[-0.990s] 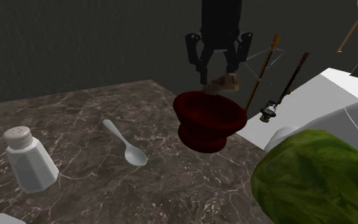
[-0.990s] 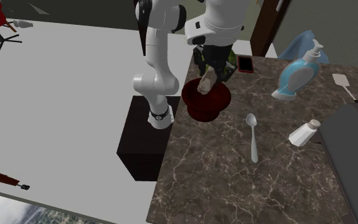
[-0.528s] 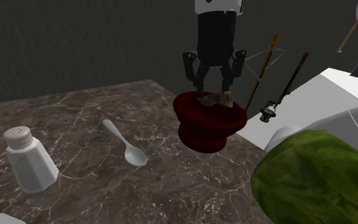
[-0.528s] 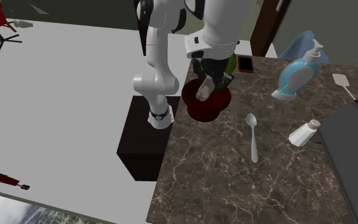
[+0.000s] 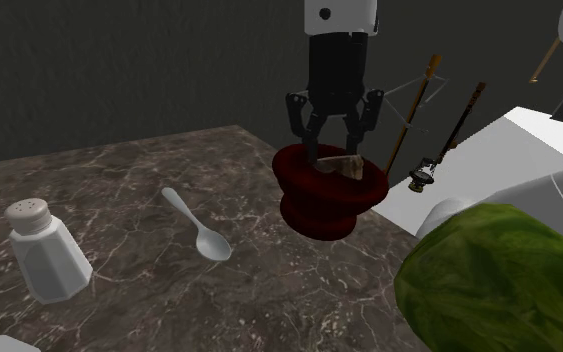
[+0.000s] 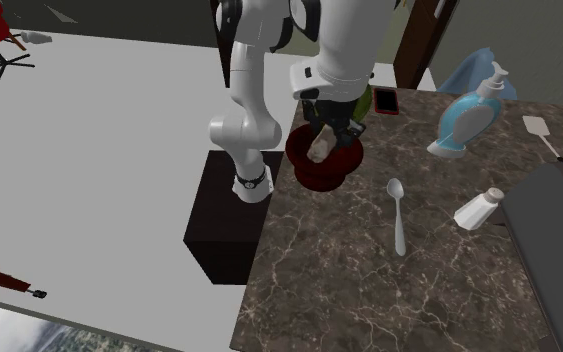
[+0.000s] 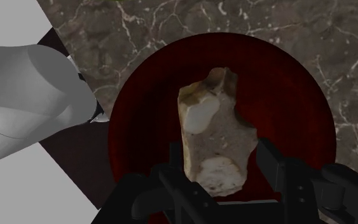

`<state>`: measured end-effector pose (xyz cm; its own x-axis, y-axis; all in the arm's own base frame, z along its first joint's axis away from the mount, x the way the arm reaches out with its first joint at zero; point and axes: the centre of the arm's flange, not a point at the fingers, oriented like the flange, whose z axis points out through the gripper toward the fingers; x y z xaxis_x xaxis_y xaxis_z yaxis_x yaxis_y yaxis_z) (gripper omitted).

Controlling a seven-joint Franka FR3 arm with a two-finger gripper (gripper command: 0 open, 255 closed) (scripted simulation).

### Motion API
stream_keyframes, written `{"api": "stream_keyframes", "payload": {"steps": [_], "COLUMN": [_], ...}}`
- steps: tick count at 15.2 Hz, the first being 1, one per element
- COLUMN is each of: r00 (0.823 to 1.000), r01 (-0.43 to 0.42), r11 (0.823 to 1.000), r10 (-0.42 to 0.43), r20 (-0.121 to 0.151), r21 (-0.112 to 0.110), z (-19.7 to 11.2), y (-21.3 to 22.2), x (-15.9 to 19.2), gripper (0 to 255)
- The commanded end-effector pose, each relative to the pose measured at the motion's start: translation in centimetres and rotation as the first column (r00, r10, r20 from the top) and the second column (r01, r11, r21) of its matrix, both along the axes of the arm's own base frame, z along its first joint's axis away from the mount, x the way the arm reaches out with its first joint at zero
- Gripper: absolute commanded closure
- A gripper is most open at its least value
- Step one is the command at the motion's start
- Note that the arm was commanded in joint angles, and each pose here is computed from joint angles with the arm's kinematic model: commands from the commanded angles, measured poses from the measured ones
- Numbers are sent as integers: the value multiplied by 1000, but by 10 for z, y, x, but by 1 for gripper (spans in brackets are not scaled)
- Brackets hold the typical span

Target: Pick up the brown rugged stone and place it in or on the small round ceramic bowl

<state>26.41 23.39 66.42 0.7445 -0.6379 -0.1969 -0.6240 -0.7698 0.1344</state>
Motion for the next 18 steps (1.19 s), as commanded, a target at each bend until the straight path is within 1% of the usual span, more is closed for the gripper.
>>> {"api": "stream_keyframes", "payload": {"steps": [1,2,7,11,18], "r00": [1000,1000,1000,1000,1000], "r01": [0,0,0,0,0], "r11": [1000,1000,1000,1000,1000], "r10": [0,0,0,0,0], "r20": [0,0,0,0,0], "r21": [0,0,0,0,0], "z": [0,0,0,49,49], "y": [0,0,0,-1,-1], "x": [0,0,0,12,12], "gripper": [255,0,0,0,0]}}
